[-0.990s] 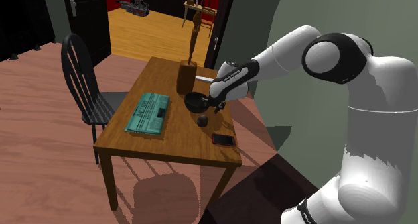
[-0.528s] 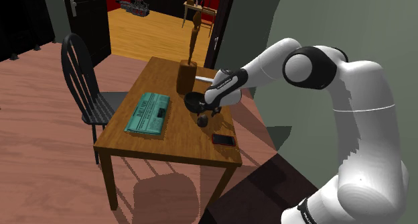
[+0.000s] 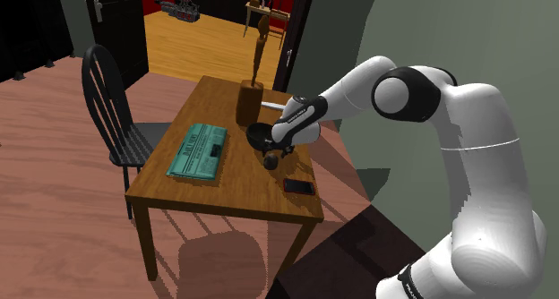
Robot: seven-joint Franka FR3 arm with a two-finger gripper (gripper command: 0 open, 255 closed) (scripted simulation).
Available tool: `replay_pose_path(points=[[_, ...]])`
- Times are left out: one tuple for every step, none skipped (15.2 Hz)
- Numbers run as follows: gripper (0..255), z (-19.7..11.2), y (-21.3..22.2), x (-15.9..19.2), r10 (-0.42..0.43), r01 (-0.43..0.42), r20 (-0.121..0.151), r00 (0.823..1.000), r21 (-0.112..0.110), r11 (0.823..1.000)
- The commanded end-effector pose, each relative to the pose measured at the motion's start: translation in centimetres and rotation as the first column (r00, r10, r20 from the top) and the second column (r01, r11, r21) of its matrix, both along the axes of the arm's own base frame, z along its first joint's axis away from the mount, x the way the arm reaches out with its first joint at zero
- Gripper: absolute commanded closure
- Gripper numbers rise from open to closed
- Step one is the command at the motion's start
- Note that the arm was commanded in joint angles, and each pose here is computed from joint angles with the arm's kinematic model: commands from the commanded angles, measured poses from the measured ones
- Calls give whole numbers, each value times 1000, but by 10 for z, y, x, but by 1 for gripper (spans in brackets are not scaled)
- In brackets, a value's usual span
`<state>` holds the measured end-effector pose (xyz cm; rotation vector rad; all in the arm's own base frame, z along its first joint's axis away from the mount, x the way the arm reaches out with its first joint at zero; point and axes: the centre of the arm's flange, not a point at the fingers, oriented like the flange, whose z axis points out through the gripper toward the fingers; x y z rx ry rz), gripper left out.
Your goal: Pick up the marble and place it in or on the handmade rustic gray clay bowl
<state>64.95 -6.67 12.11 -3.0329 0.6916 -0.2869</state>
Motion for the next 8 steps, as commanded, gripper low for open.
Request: replay_pose_path(points=[[0, 0, 0, 0, 0, 0, 0, 1000, 0, 1000], [0, 0, 0, 0, 0, 0, 0, 1000, 0, 1000], [0, 0, 0, 0, 0, 0, 0, 1000, 0, 1000], [255, 0, 0, 0, 0, 0, 0, 1000, 0, 1000], [255, 0, 0, 0, 0, 0, 0, 1000, 0, 1000], [255, 0, 0, 0, 0, 0, 0, 1000, 0, 1000], [255, 0, 0, 0, 0, 0, 0, 1000, 0, 1000], [255, 0, 0, 0, 0, 0, 0, 1000, 0, 1000]])
